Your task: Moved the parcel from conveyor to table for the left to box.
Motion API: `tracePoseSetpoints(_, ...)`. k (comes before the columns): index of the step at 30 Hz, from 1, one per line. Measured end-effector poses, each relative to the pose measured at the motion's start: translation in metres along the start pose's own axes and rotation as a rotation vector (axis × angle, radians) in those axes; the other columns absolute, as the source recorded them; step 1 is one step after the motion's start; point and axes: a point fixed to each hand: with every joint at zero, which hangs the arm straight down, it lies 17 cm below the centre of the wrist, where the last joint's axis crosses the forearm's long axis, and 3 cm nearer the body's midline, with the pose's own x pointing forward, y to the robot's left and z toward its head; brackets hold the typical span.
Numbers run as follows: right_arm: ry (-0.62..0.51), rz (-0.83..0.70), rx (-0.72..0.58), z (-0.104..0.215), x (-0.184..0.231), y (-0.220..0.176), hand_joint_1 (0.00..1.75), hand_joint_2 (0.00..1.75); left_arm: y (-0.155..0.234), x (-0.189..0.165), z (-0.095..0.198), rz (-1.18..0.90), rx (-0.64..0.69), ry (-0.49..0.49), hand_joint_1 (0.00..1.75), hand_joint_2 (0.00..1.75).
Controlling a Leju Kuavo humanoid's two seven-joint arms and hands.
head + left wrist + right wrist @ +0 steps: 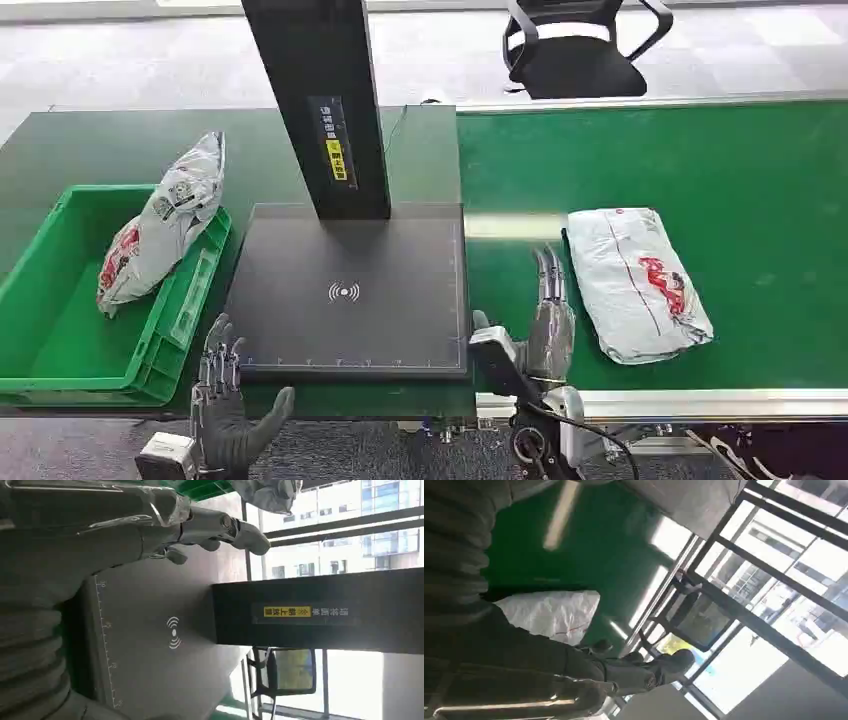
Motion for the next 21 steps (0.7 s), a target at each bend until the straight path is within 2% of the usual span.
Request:
tracePoseSetpoints(2, 0.055, -0.042, -0.005, 0.000, -0.017, -0.007, 0.00, 1.75, -0.001, 0.000, 0.000, 0.000, -0.003, 0.000, 0.00, 1.75)
tracePoseSetpoints(5, 0.144, -0.255, 0.032, 0.004, -0.057, -0.018, 0.00, 1.75, -0.002, 0.000, -0.001, 0.001, -0.012, -0.003, 0.00, 1.75)
tracePoseSetpoints(7, 0.155, -0.347, 0.035, 0.004, -0.075, -0.033, 0.00, 1.75, -0.003, 0.000, -0.002, 0.004, -0.013, -0.006, 0.00, 1.75)
tracePoseSetpoints(9, 0.163, -0.350, 0.027, 0.004, -0.092, -0.049, 0.00, 1.75, -0.003, 0.000, -0.004, 0.009, -0.011, -0.010, 0.00, 1.75)
tracePoseSetpoints(14, 0.218, -0.241, -0.023, 0.006, -0.124, -0.078, 0.00, 1.75, -0.002, 0.000, -0.005, 0.011, -0.009, -0.014, 0.00, 1.75)
tracePoseSetpoints(21, 0.262, -0.198, -0.028, 0.011, -0.144, -0.092, 0.00, 1.75, -0.002, 0.001, -0.007, 0.017, -0.011, -0.021, 0.00, 1.75)
